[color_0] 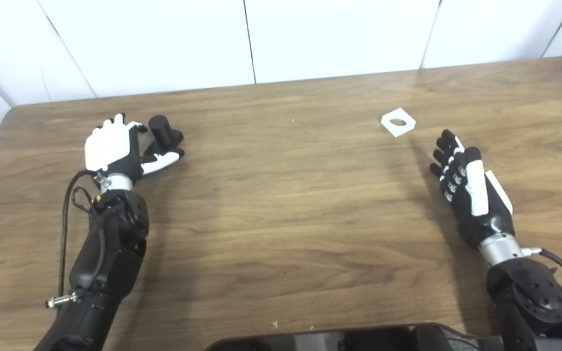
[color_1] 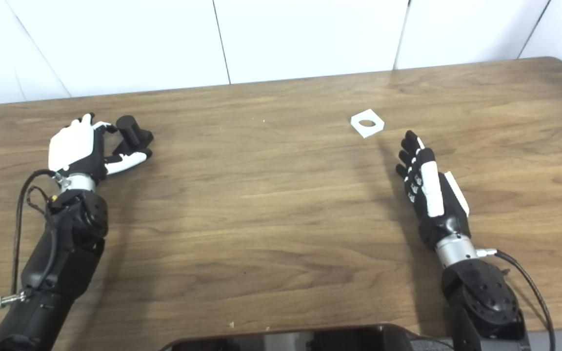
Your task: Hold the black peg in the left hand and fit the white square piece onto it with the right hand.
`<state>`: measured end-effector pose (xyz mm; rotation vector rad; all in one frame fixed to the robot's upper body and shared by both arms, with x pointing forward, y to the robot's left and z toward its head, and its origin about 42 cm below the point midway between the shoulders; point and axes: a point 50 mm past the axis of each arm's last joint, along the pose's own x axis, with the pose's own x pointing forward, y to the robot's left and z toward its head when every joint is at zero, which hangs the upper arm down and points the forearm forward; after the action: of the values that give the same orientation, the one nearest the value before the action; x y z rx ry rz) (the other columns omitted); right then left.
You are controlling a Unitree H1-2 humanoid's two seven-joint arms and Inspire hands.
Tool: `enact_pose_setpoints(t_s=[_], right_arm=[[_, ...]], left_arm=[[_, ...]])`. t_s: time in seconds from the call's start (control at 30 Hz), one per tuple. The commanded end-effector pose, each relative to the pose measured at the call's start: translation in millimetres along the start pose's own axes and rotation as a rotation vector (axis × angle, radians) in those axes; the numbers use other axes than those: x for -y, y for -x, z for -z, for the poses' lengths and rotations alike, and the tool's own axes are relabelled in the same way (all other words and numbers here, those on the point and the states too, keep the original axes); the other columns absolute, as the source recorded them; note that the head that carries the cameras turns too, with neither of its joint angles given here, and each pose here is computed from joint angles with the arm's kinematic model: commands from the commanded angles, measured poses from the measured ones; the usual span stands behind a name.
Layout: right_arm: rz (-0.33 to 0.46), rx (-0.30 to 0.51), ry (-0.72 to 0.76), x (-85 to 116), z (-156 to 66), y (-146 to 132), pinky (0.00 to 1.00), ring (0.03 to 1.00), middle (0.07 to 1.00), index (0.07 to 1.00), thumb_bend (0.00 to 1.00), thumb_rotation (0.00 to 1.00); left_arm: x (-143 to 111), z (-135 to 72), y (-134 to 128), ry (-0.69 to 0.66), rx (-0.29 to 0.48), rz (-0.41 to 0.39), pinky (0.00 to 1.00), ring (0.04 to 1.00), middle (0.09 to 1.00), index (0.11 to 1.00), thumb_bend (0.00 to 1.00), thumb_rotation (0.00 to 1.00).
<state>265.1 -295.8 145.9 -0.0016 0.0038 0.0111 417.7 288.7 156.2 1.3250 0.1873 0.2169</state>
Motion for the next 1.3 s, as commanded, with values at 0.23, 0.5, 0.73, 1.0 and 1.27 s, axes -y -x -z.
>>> enact_pose_setpoints(t_s=[0.23, 0.5, 0.73, 1.0, 1.27], right_arm=[[-0.004, 0.065, 0.016, 3.1, -14.8, 0.4, 1.0, 1.0, 1.0, 1.0, 0.63, 1.0], [-0.005, 0.068, 0.01, 3.3, -14.6, 1.4, 1.0, 1.0, 1.0, 1.0, 0.64, 1.0], [-0.002, 0.064, 0.011, 3.7, -14.5, 2.0, 1.0, 1.0, 1.0, 1.0, 0.63, 1.0], [-0.005, 0.069, 0.016, 4.5, -15.1, 2.3, 1.0, 1.0, 1.0, 1.0, 0.63, 1.0], [-0.002, 0.069, 0.02, 7.1, -15.1, 2.9, 1.0, 1.0, 1.0, 1.0, 0.64, 1.0]], left_arm=[[-26.5, -6.3, -14.2, -0.077, 0.018, -0.093, 1.0, 1.0, 0.981, 0.723, 0.82, 0.58], [-23.9, -6.0, -14.8, -0.114, 0.019, -0.074, 1.0, 1.0, 0.987, 0.724, 0.81, 0.55], [-24.4, -5.6, -14.5, -0.111, 0.021, -0.061, 1.0, 1.0, 0.967, 0.716, 0.82, 0.53], [-24.2, -4.7, -13.7, -0.092, 0.027, -0.062, 1.0, 1.0, 0.952, 0.683, 0.79, 0.5], [-25.5, -8.5, -14.1, -0.042, 0.025, -0.035, 1.0, 1.0, 0.941, 0.644, 0.72, 0.52]])
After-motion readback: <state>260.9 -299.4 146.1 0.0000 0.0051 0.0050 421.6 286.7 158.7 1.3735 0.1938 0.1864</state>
